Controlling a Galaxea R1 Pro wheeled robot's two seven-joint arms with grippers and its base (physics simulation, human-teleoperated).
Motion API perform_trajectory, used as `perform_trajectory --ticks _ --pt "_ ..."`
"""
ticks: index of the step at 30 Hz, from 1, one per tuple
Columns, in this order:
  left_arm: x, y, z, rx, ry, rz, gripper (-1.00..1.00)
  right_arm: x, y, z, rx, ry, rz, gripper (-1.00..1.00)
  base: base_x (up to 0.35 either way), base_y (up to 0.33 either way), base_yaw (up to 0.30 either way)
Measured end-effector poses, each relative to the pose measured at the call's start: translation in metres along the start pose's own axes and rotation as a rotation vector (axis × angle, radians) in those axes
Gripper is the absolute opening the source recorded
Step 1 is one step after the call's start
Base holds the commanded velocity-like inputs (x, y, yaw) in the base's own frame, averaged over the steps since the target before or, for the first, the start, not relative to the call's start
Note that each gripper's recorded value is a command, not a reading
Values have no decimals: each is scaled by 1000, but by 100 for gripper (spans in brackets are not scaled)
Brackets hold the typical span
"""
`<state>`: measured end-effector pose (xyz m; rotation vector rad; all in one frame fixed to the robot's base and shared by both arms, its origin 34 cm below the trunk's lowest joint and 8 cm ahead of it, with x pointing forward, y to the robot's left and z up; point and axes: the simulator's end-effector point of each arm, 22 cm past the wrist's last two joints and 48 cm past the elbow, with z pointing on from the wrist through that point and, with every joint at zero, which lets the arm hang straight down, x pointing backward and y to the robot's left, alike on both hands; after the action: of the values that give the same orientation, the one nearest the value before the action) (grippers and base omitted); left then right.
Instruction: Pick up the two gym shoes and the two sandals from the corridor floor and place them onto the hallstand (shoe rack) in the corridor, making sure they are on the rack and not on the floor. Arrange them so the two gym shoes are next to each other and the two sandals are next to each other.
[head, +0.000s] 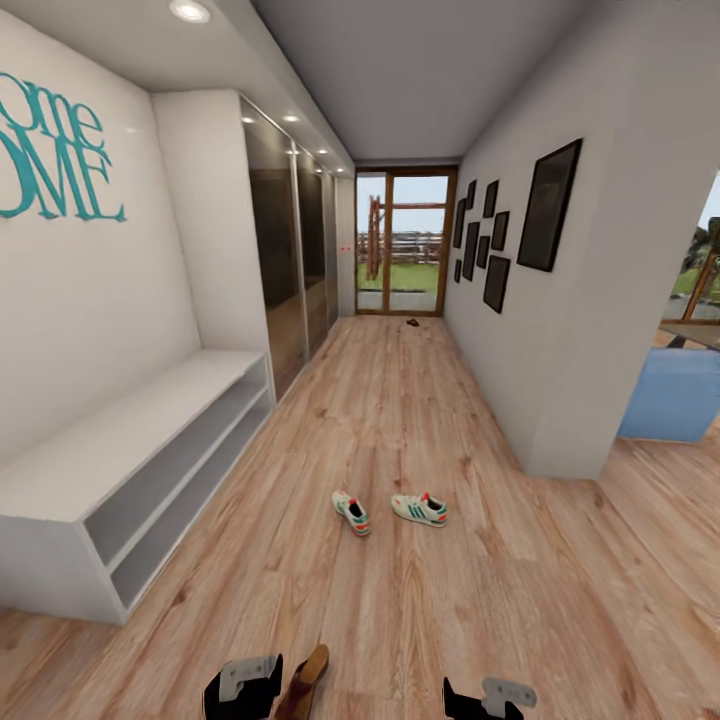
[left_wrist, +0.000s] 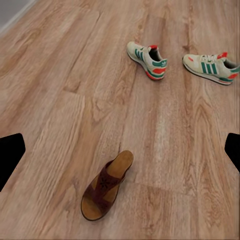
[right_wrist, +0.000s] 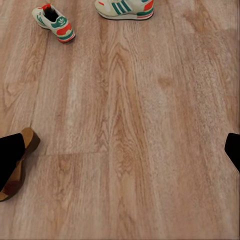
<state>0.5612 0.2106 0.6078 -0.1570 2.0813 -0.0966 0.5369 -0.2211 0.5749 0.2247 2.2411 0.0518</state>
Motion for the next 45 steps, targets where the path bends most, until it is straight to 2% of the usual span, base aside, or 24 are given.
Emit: perform_trajectory --ticks 25,45 --pt "0 0 0 0 -1 -1 100 0 1 0 -1 0 1 100 22 -17 -34" --pt "0 1 0 -2 -1 -3 100 0 1 0 -1 0 0 100 138 -104 -1"
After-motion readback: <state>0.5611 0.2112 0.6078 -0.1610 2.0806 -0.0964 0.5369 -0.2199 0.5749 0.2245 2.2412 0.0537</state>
